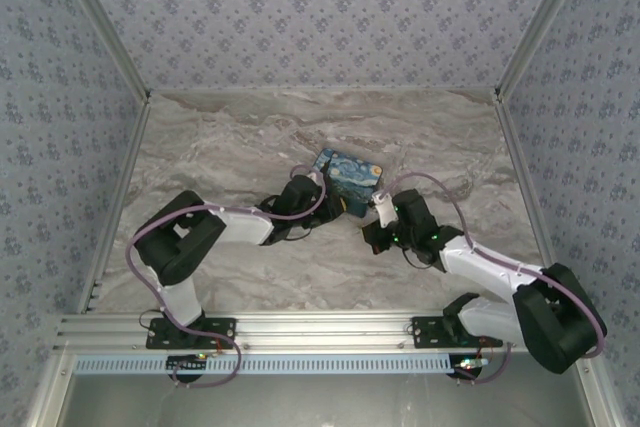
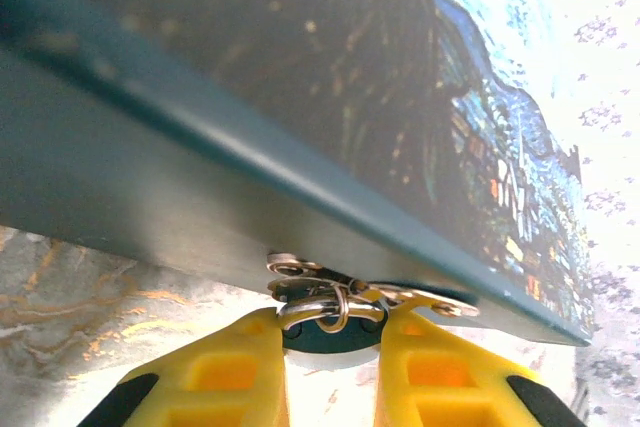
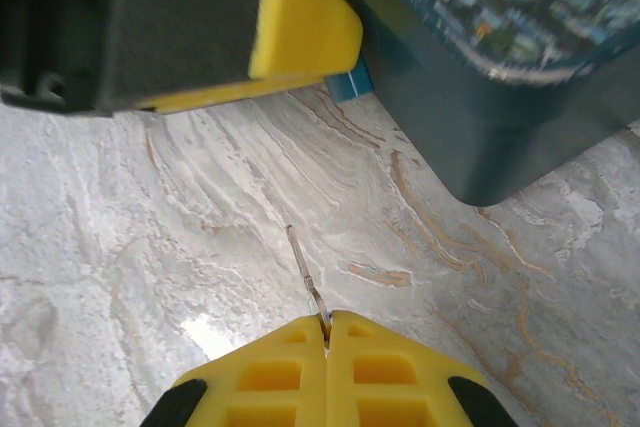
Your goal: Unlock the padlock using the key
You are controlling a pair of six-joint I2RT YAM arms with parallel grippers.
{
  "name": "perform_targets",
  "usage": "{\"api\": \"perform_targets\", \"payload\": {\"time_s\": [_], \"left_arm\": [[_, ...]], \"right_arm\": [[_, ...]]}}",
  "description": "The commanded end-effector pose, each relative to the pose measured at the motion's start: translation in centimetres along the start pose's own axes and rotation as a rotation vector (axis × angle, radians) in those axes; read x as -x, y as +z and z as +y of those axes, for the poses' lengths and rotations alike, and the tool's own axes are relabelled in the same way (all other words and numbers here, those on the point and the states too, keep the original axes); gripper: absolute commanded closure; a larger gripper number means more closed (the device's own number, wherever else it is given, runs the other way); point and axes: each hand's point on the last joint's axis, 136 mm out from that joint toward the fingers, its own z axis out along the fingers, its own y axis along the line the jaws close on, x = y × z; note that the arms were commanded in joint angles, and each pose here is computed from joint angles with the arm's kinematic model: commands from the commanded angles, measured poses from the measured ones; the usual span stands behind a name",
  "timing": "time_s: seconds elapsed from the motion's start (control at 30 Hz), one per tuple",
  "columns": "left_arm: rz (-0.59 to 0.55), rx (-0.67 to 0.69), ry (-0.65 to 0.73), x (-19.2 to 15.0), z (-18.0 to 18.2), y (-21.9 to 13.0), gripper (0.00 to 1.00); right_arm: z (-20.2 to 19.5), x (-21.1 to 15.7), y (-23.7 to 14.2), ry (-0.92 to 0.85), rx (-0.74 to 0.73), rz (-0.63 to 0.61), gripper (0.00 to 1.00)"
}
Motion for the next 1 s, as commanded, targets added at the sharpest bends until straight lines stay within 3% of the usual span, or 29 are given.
{"api": "perform_targets", "payload": {"time_s": [0.0, 0.97], "left_arm": [[-0.007, -0.083, -0.043, 0.7, -3.2, -0.8, 0.8], [0.007, -0.113, -0.118, 0.0, -3.8, -0.4, 0.8]], "right_arm": [[-0.8, 0.4, 0.6, -0.058, -0.051, -0.048, 1.0], [-2.4, 2.1, 3.2, -0.078, -0.134, -0.168, 1.0]]}}
